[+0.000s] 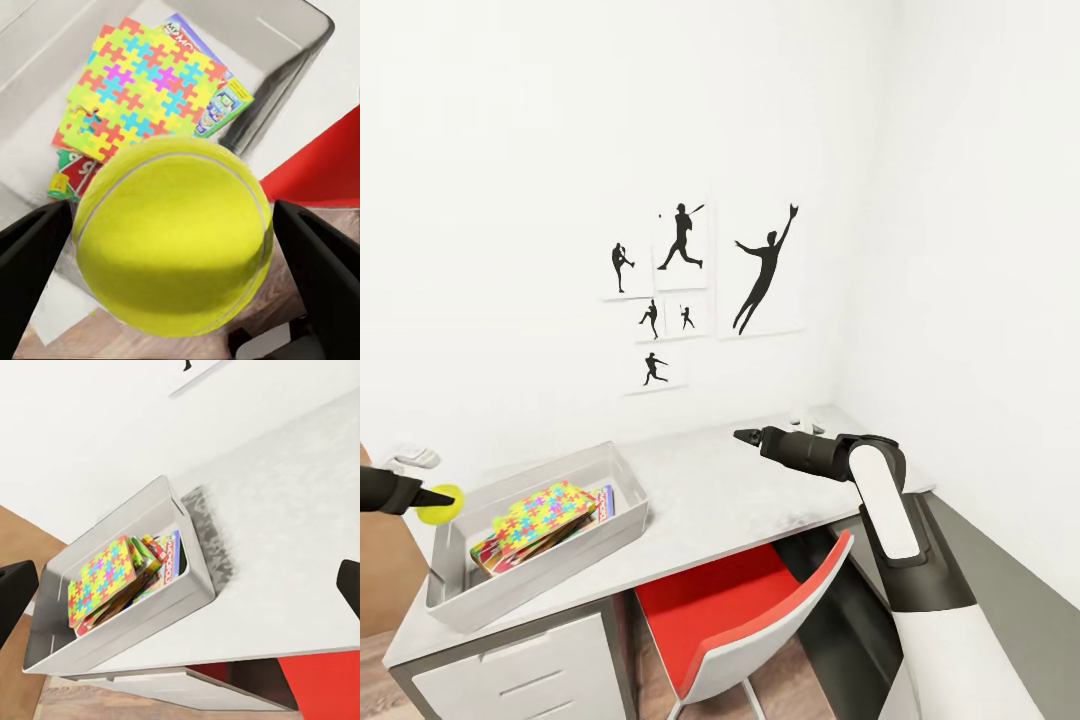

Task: Put all the toys in the child's room - the three board games (two on the bed and one on the table), the two jigsaw puzzles on the table, and the tennis ball on the table - inside the toy box on the table in the child's room.

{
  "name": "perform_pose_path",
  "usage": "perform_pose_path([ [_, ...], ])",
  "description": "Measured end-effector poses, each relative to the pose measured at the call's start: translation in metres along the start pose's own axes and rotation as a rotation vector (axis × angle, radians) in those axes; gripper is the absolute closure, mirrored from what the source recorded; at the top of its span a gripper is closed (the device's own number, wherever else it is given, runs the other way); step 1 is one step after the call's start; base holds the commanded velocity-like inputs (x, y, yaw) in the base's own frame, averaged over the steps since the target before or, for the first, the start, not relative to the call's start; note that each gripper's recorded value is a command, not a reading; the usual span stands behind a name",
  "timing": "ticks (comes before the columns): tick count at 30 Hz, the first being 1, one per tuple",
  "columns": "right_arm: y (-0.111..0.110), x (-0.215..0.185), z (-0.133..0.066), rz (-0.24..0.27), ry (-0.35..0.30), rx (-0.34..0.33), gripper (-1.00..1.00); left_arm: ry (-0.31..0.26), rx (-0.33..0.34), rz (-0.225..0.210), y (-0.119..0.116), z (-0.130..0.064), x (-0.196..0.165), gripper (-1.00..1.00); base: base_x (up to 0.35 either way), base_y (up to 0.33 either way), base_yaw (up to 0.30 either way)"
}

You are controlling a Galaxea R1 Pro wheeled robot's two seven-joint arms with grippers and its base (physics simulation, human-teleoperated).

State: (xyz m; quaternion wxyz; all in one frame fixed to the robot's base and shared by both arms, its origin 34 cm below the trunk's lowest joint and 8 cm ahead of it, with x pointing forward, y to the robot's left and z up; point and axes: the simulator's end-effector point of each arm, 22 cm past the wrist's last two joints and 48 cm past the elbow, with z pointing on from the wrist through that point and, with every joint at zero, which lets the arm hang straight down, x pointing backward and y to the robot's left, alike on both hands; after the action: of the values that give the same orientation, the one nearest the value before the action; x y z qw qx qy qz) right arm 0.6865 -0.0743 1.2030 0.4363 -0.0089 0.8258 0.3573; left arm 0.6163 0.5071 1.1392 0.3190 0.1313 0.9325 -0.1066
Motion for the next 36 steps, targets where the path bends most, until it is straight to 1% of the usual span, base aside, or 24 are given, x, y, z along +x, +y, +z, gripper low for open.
perform_pose_path([
  [3,0.000,0.000,0.000,-0.001,0.001,0.000,-1.00,0.004,-0.071,-0.008,0.016,0.001,0.002,1.00,0.000,0.000,0.000],
  [4,0.000,0.000,0.000,-0.001,0.001,0.000,-1.00,0.005,-0.078,-0.012,0.018,0.002,0.003,1.00,0.000,0.000,0.000],
  [8,0.000,0.000,0.000,0.000,0.000,0.000,-1.00,0.024,-0.091,-0.050,0.031,0.009,0.017,1.00,0.000,0.000,0.000],
  [11,0.000,0.000,0.000,0.000,0.000,0.000,-1.00,0.025,-0.090,-0.046,0.034,0.011,0.021,1.00,0.000,0.000,0.000],
  [13,0.000,0.000,0.000,0.000,0.000,0.000,-1.00,0.024,-0.084,-0.043,0.032,0.015,0.021,1.00,0.000,0.000,0.000],
  [19,0.000,0.000,0.000,-0.001,0.001,0.000,-1.00,0.016,-0.047,-0.038,0.017,0.031,0.018,1.00,0.000,0.000,0.000],
  [27,0.000,0.002,0.001,0.001,0.003,0.001,-1.00,-0.004,-0.032,-0.043,0.012,0.032,0.012,1.00,0.000,0.000,0.000],
  [31,-0.001,0.002,0.001,0.001,0.004,0.001,-1.00,-0.008,-0.008,-0.041,0.001,0.044,0.010,1.00,0.000,0.000,0.000],
  [33,-0.001,0.001,0.000,0.000,0.003,0.002,-1.00,-0.009,-0.005,-0.041,-0.002,0.046,0.009,1.00,0.000,0.000,0.000],
  [36,-0.001,0.002,0.000,0.000,0.003,0.002,-1.00,-0.009,-0.037,-0.043,0.004,0.048,0.009,1.00,0.000,0.000,0.000],
])
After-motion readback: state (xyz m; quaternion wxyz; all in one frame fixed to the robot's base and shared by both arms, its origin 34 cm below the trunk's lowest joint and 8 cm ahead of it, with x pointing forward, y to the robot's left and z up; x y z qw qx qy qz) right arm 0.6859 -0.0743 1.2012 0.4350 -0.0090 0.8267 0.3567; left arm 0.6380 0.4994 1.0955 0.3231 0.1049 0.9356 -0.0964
